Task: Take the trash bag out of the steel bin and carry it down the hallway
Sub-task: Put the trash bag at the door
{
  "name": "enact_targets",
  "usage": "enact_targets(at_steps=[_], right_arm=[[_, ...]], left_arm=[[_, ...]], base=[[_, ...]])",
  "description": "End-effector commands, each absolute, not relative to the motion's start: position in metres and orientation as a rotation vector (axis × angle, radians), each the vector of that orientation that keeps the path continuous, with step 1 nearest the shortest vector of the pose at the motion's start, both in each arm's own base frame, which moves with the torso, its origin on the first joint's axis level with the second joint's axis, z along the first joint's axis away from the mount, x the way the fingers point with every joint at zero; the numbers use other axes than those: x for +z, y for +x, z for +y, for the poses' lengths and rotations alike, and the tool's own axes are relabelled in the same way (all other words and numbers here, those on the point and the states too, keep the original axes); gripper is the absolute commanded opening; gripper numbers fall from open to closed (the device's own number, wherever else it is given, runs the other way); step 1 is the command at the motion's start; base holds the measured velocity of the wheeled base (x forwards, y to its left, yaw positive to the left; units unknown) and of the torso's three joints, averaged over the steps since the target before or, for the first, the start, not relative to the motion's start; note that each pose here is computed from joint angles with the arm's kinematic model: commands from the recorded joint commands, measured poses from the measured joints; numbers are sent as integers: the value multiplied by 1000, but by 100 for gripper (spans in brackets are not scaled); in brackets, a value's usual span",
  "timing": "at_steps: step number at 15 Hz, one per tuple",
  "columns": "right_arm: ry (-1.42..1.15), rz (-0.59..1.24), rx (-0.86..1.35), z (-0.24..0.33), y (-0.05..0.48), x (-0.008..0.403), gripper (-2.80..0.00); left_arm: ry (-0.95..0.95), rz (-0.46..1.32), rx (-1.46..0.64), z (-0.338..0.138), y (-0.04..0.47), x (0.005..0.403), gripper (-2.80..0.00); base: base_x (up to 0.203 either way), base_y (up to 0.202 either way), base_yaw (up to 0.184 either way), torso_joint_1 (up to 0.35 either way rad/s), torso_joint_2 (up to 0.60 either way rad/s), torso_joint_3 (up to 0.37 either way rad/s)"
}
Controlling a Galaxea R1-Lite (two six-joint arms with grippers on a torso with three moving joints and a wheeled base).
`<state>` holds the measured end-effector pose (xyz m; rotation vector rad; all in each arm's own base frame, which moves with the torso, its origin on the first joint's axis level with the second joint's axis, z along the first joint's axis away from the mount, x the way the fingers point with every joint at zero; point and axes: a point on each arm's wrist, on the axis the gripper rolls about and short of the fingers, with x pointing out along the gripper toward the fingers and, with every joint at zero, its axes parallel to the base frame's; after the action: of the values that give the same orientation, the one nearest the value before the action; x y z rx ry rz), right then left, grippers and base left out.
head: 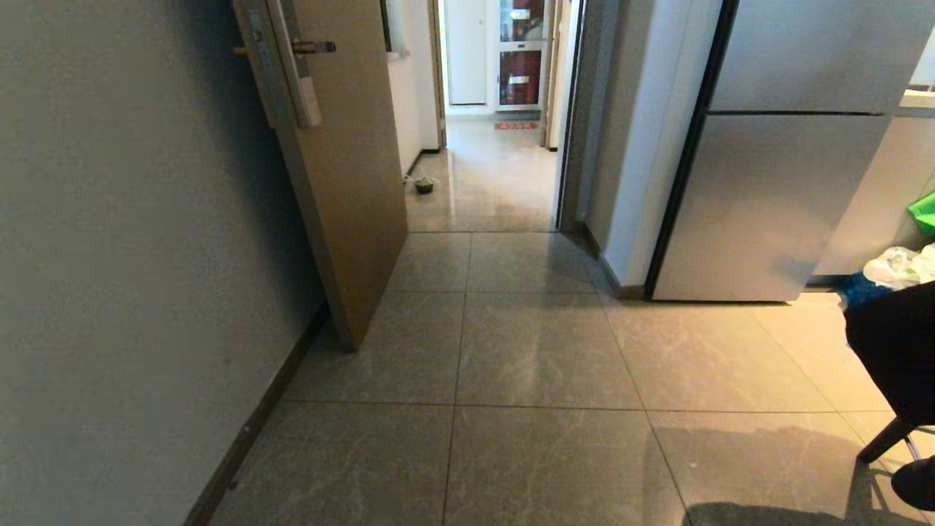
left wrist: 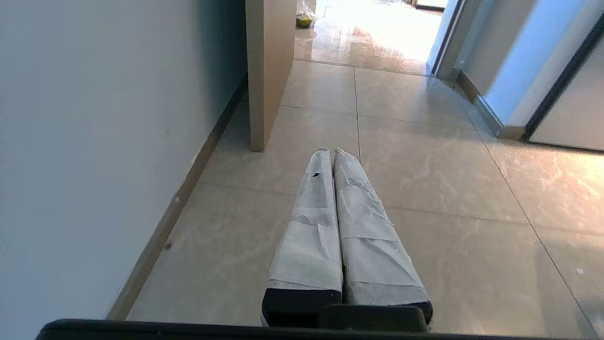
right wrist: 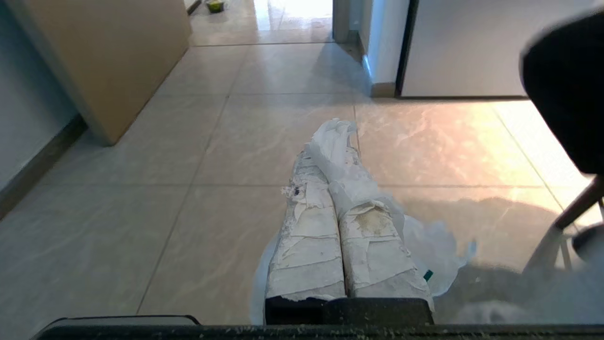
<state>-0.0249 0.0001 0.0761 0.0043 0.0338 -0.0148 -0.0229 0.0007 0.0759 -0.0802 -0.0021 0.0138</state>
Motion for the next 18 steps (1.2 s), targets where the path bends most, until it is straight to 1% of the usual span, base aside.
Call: enact_targets(at_steps=[1, 18], right_arm=[[5, 34, -14, 0, -25, 76, -280], [5, 34, -14, 0, -25, 76, -280]], left_arm=[[-81, -1, 14, 1, -23, 76, -280], [-81, -1, 14, 1, -23, 75, -280]], base=[[197, 0, -2, 2, -2, 0], [192, 0, 1, 2, 3, 3]])
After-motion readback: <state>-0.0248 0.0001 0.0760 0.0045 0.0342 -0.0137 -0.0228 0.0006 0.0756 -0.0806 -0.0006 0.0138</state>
